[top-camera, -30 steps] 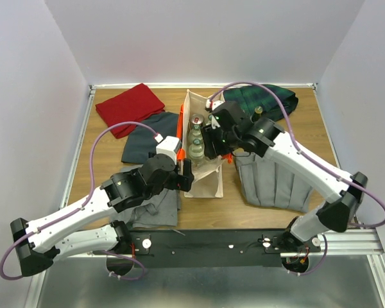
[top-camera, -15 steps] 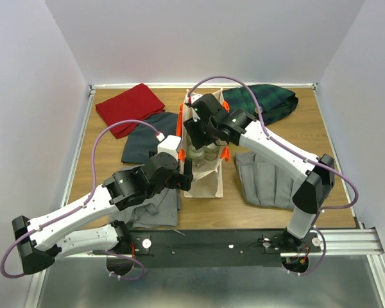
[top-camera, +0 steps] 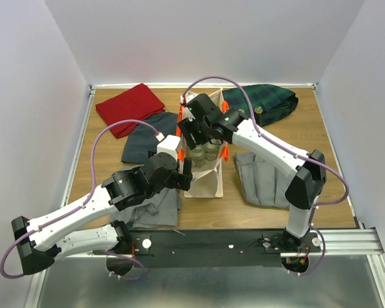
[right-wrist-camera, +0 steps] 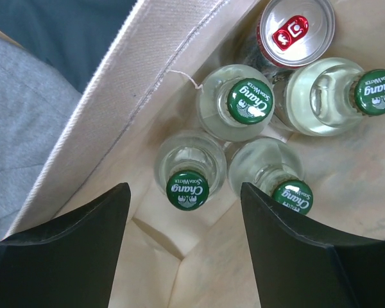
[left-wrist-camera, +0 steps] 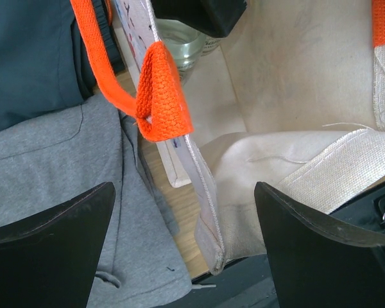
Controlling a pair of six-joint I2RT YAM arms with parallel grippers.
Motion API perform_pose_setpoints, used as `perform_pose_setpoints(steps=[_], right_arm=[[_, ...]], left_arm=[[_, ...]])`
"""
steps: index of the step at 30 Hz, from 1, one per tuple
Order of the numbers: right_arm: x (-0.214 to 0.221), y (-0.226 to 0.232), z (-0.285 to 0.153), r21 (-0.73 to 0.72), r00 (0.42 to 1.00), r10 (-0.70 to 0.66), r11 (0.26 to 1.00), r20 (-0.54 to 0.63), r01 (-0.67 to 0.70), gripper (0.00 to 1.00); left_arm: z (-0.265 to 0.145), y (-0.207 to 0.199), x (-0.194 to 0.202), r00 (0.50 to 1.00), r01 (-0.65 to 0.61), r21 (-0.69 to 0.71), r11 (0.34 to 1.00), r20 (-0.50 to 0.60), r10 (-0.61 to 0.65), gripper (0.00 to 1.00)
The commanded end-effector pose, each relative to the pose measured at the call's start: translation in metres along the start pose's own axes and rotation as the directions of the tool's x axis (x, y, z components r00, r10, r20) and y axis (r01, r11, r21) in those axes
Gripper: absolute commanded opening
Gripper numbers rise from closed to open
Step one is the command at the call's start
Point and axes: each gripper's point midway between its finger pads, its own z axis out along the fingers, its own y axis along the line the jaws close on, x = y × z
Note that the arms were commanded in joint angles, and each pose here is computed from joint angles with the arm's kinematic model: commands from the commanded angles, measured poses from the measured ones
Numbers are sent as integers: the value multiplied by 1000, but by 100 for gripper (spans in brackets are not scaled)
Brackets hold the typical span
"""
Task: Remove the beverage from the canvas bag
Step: Adjust the drink in the canvas bag.
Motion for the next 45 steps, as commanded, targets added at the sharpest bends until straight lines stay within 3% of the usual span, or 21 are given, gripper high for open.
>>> perform_pose_setpoints(steps=[1, 7, 32, 45], right_arm=[[-10, 0, 7, -6, 999, 33, 999, 23, -33, 77], [-6, 0, 14, -44, 998, 55, 997, 6, -55, 68], [21, 9, 36, -101, 993, 73, 991, -92, -82, 69], [31, 5, 40, -79, 990, 76, 993, -121, -86, 57]], left_arm=[[-4, 13, 3, 999, -40, -56, 998, -11, 39, 99], [-3, 13, 3, 999, -43, -57, 997, -14, 43, 99], [0, 13, 4, 999, -41, -65, 997, -11, 40, 99], [-5, 18, -1, 999, -28, -79, 996, 17, 29, 99]])
